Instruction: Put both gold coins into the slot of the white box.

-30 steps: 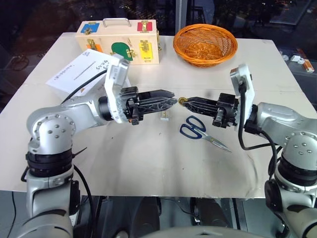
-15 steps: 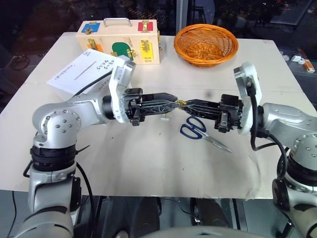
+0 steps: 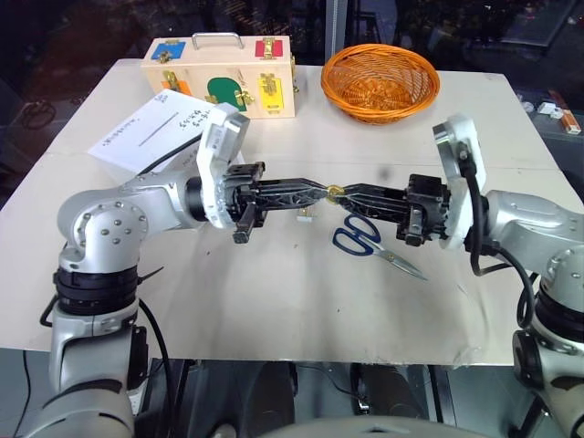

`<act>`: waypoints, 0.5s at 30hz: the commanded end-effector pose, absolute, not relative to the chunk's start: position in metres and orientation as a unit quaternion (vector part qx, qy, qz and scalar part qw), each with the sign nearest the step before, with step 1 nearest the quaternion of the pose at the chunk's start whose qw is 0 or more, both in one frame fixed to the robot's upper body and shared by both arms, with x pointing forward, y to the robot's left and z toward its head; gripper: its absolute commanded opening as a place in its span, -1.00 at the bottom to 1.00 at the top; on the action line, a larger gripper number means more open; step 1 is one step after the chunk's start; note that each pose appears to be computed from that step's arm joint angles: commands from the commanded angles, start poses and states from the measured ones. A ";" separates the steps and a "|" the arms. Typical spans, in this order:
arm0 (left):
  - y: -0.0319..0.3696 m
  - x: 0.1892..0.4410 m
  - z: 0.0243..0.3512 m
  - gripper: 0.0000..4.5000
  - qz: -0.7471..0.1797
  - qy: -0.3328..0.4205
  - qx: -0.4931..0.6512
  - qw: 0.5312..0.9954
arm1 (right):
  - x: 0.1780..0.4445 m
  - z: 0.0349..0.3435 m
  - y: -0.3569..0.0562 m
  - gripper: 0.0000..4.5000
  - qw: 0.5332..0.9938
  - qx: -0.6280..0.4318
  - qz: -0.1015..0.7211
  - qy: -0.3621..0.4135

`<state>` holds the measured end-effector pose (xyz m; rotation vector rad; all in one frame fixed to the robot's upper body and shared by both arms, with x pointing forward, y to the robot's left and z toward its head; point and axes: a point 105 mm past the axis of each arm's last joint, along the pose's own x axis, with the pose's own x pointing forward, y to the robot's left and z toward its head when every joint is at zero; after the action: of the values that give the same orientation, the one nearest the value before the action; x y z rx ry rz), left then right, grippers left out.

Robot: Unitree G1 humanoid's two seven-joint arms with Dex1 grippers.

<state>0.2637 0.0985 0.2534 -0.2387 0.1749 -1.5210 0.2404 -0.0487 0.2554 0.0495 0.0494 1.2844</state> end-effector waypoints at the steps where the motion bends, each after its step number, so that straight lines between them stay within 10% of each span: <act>1: 0.093 0.256 0.260 -0.99 -0.705 0.070 -0.087 0.701 | 0.227 0.261 -0.042 -1.00 0.781 0.017 0.625 0.004; 6: 0.093 0.253 0.262 -0.99 -0.719 0.072 -0.087 0.686 | 0.225 0.261 -0.042 -1.00 0.776 0.018 0.630 0.006; 12: 0.091 0.254 0.261 -0.12 -0.715 0.071 -0.079 0.691 | 0.224 0.261 -0.042 -1.00 0.775 0.017 0.631 0.008; 15: 0.091 0.254 0.259 -0.12 -0.714 0.071 -0.077 0.693 | 0.224 0.261 -0.043 -1.00 0.776 0.017 0.631 0.008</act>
<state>0.2587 0.0917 0.2534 -0.2047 0.1984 -1.5779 0.2314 -0.0439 0.2538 0.0467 0.0628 1.3425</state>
